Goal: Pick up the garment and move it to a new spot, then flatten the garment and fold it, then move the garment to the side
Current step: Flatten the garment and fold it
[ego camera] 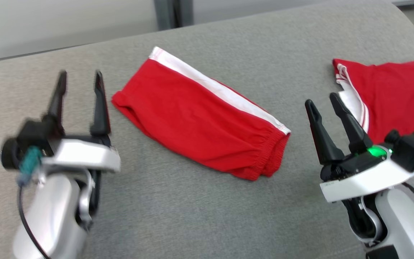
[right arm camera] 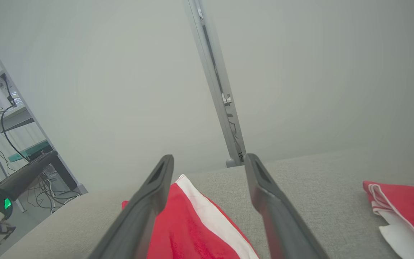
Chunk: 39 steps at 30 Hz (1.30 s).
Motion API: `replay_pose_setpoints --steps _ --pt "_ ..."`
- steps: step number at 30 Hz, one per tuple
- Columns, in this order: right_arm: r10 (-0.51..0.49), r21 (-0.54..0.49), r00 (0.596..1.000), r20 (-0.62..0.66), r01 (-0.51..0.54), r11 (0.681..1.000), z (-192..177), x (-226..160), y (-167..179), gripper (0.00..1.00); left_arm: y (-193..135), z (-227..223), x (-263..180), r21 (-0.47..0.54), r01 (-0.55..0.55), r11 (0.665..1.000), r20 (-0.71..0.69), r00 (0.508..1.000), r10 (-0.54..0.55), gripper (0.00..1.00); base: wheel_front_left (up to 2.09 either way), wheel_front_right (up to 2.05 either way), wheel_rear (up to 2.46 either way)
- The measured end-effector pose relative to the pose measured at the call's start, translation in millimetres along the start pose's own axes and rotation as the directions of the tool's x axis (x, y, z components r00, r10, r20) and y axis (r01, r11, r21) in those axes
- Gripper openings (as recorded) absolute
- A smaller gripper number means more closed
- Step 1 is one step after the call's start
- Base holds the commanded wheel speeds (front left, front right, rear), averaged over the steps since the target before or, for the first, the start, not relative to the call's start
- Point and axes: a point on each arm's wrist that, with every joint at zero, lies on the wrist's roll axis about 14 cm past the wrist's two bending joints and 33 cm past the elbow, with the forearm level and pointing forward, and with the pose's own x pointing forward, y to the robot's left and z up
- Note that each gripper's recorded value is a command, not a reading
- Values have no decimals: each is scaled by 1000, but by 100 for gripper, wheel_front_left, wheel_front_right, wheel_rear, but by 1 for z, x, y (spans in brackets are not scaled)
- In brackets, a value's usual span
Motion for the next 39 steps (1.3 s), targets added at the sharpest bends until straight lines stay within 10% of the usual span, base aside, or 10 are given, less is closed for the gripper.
replay_pose_setpoints --steps 29,39 --pt "-17 66 997 -79 22 998 -39 -39 28 100 8 4 -124 -9 -165 986 -25 986 164 100 0 0 0" --pt "-148 393 933 -328 277 877 -101 -47 -2 100 -4 -16 -125 -9 -123 992 -85 989 121 100 0 0 0"
